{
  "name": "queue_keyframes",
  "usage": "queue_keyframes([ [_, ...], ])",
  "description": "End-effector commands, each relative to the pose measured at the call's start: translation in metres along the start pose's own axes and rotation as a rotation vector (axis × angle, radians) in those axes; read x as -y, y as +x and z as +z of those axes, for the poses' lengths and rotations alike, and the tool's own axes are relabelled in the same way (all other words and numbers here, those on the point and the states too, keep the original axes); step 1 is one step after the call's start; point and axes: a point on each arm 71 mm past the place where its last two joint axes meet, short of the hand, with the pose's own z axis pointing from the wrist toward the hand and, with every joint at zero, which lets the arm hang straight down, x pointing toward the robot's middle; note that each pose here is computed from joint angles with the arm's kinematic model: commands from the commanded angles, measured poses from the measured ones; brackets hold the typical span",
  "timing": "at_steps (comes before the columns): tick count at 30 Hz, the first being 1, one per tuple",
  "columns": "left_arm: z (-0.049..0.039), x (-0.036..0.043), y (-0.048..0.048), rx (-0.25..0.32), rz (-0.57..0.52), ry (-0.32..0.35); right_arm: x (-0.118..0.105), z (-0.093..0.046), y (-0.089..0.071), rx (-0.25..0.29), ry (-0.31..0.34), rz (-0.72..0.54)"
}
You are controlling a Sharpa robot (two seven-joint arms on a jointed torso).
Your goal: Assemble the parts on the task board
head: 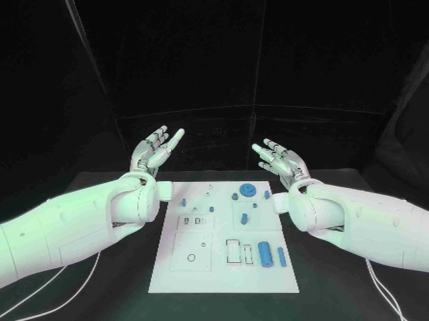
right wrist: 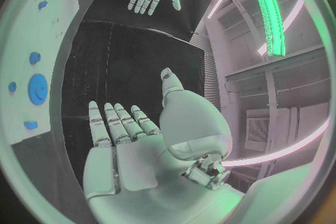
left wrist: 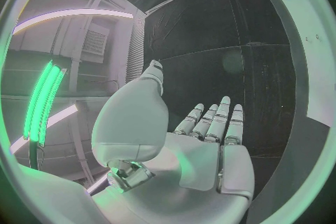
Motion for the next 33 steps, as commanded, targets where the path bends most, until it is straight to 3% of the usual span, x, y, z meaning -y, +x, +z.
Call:
queue_keyframes([
  [1,0.0013,0.0039,0.0034,-0.051,-0.062,0.044,0.0,0.005,0.011,-0.194,0.026,-0.011],
  [9,0.0013,0.0039,0.0034,-0.051,-0.062,0.044,0.001,0.011,0.012,-0.254,0.041,-0.029],
  [10,-0.0006,0.0066,-0.0141,-0.042,-0.059,0.047,-0.013,0.01,-0.012,-0.207,-0.14,-0.411],
  [22,-0.0167,0.0156,-0.0132,-0.113,-0.083,0.042,-0.045,0.018,-0.012,-0.27,-0.254,-0.745],
  [33,-0.0372,0.0308,-0.0092,-0.215,-0.058,0.068,-0.07,0.029,-0.002,-0.309,-0.237,-1.078],
])
